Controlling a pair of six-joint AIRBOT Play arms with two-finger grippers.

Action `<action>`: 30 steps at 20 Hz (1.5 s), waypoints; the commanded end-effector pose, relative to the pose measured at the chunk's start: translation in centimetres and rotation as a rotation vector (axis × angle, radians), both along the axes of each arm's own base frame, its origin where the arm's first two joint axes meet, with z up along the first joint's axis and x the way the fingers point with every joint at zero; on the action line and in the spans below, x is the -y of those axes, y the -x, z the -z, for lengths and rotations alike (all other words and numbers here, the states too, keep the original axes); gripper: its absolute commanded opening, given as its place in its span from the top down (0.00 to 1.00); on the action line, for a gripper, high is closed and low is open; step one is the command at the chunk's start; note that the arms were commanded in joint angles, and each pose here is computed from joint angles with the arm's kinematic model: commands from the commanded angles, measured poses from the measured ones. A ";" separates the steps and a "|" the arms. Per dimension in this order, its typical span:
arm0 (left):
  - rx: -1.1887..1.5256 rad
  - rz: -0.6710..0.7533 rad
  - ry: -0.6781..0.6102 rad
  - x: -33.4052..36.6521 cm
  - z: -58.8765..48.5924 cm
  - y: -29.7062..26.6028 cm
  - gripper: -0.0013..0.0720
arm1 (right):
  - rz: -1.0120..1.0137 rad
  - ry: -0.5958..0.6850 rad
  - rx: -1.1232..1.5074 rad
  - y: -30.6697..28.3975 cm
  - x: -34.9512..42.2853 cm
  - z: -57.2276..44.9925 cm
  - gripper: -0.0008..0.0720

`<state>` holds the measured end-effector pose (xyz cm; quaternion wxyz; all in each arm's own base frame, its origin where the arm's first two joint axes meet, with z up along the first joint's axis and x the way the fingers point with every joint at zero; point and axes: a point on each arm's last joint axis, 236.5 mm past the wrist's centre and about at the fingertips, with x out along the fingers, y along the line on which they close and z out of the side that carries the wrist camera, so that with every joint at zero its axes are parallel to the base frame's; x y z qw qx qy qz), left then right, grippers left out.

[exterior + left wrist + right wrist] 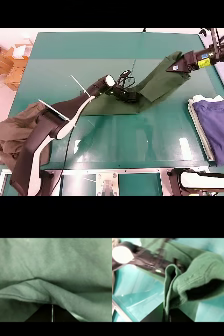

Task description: Fold the shirts.

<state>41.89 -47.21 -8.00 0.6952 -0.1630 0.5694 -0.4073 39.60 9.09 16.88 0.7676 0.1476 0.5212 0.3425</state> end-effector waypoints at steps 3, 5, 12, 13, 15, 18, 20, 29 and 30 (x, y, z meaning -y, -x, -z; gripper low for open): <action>-0.056 0.104 0.039 -1.8 -4.7 0.9 0.95 | -0.049 -0.008 -0.009 0.8 -3.4 -0.9 0.96; -0.038 0.135 0.066 -4.6 -9.5 0.1 0.95 | -0.049 -0.012 -0.001 0.6 -4.2 -1.0 0.96; 0.030 -0.045 0.057 -24.9 -23.2 -3.4 0.95 | -0.083 -0.067 0.066 -0.4 -14.6 0.9 0.96; 0.033 -0.083 0.052 -27.3 -24.2 -3.5 0.95 | -0.095 -0.076 0.065 -0.2 -17.4 2.5 0.96; 0.048 -0.151 0.047 -31.1 -25.7 -3.8 0.95 | -0.107 -0.082 0.060 0.3 -23.0 6.6 0.96; 0.064 -0.227 0.052 -34.6 -26.4 -4.6 0.95 | -0.101 -0.108 0.091 1.1 -32.2 12.6 0.96; 0.052 -0.246 0.052 -35.3 -25.9 -4.8 0.95 | -0.105 -0.099 0.137 2.2 -37.4 16.6 0.46; 0.036 -0.252 0.056 -35.3 -25.1 -5.0 0.95 | 0.057 0.137 -0.130 -3.6 -15.8 13.9 0.16; 0.036 -0.252 0.056 -35.3 -25.1 -5.0 0.95 | 0.145 0.130 -0.170 -4.6 -12.2 14.4 0.16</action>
